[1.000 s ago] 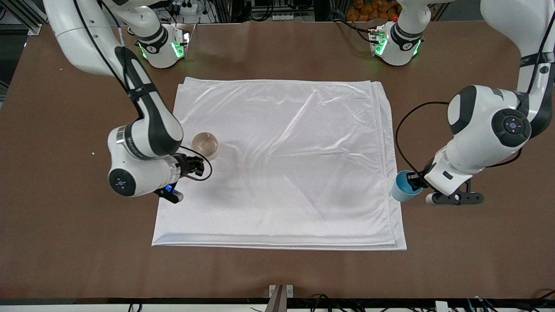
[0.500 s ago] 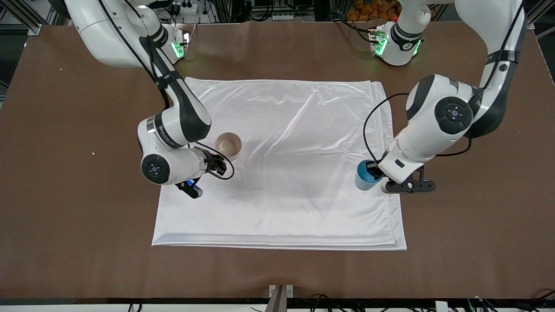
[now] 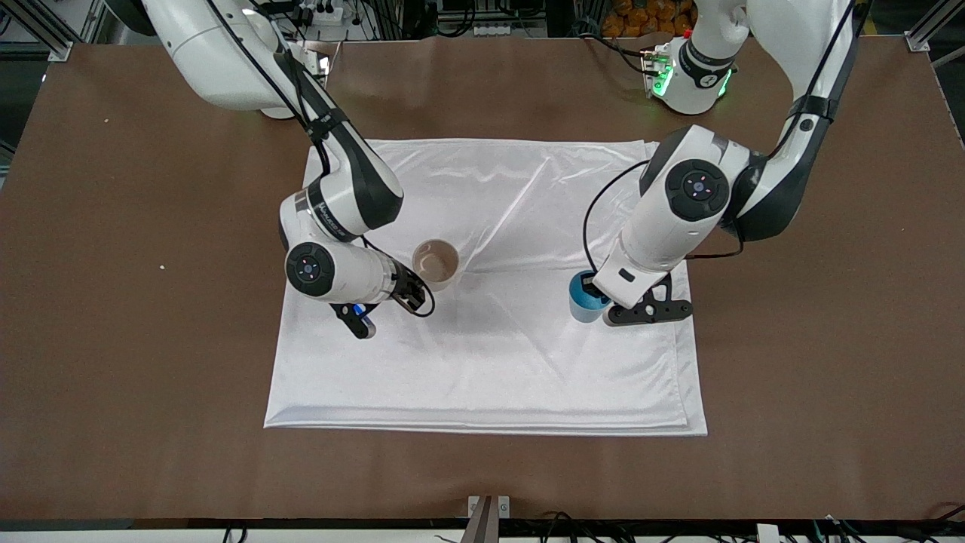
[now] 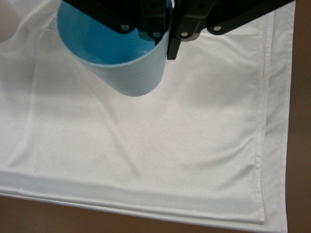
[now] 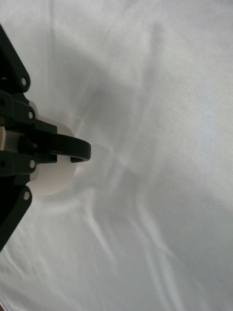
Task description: Place blue cup into white mug on cloth
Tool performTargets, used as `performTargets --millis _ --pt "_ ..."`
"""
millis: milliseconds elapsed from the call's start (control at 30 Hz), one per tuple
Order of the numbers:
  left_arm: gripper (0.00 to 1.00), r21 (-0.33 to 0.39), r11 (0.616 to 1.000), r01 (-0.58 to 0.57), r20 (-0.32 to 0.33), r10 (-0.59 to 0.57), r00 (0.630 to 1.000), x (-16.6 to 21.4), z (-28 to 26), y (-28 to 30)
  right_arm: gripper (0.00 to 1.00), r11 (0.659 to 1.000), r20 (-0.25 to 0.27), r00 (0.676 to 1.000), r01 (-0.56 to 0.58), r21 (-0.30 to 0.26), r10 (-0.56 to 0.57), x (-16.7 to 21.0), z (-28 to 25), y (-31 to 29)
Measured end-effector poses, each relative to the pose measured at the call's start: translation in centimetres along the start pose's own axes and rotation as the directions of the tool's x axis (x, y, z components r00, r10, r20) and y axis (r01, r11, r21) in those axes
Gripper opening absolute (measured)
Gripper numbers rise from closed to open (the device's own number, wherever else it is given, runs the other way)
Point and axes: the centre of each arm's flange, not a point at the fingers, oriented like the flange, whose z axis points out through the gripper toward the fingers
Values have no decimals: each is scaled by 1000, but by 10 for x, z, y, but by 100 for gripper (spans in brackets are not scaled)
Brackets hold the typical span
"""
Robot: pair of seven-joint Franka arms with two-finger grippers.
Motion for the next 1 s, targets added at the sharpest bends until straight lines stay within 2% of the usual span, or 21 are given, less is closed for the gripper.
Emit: performTargets --millis 233,467,733,1000 --pt "4 28 1000 -7 -1 7 1000 -1 15 8 19 993 62 995 -82 83 77 -17 4 -12" --pt "4 29 1000 -4 1 4 1000 1 18 7 19 979 61 989 -143 148 136 -34 17 -25" --pt "4 22 1000 -3 -11 3 1000 4 11 9 19 967 50 986 -163 193 156 -58 39 -35" --pt "4 15 999 31 -18 -31 999 0 8 18 19 963 41 987 -163 216 157 -62 53 -39"
